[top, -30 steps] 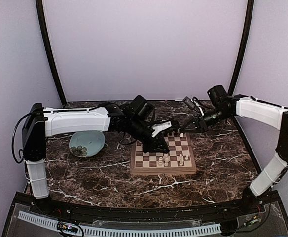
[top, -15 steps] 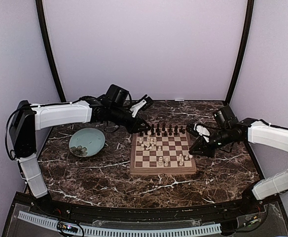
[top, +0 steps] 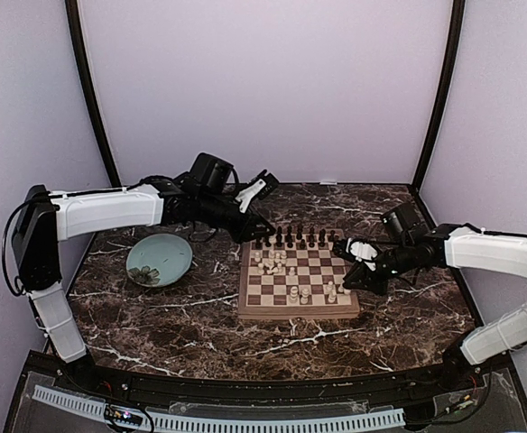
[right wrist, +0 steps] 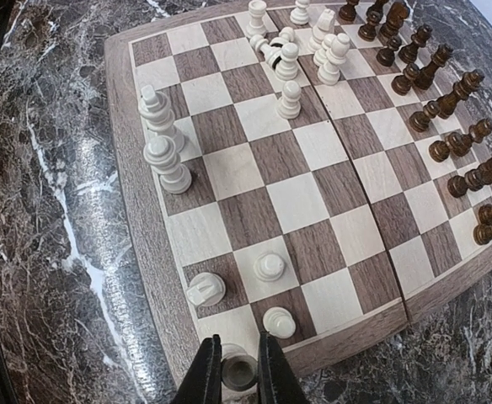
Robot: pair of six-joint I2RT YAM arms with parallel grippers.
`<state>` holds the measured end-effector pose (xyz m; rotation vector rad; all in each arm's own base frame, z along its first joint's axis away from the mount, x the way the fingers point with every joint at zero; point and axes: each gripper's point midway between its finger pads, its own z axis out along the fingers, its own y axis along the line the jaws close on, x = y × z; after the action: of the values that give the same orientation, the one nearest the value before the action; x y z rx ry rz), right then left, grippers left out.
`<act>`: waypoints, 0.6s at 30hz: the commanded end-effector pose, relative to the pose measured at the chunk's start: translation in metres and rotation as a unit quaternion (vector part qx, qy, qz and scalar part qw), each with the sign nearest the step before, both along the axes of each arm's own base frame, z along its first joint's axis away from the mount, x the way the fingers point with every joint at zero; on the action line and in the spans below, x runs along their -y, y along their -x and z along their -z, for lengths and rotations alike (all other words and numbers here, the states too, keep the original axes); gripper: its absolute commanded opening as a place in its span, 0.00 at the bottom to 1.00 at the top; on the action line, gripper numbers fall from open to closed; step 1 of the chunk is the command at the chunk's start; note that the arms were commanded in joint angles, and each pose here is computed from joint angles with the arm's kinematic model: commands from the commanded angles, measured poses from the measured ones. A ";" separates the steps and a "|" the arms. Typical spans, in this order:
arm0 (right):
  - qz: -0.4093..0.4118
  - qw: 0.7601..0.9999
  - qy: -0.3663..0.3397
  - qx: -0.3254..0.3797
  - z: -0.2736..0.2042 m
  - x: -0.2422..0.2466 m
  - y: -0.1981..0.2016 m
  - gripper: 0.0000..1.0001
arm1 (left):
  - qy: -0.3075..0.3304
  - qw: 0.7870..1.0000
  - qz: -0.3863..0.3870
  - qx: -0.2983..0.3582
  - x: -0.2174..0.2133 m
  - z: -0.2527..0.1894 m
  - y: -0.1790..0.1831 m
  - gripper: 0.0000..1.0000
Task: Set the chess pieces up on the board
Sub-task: Place the rook at h1.
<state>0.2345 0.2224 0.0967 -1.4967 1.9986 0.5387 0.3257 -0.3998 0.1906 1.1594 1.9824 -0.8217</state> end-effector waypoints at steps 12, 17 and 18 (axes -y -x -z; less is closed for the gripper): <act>-0.015 1.000 0.012 0.007 0.021 -0.004 0.002 0.13 | 0.017 0.999 -0.008 0.027 -0.008 -0.027 -0.001 0.09; -0.018 1.000 0.010 0.005 0.023 -0.008 0.003 0.13 | 0.017 0.999 -0.008 0.027 -0.008 -0.027 -0.001 0.09; -0.019 1.000 0.010 0.004 0.023 -0.008 0.003 0.13 | 0.016 0.999 -0.008 0.026 -0.009 -0.027 -0.001 0.09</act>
<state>0.2309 0.2244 0.0747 -1.5406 2.0057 0.5256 0.3299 -0.3967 0.1956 1.1425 1.9744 -0.8018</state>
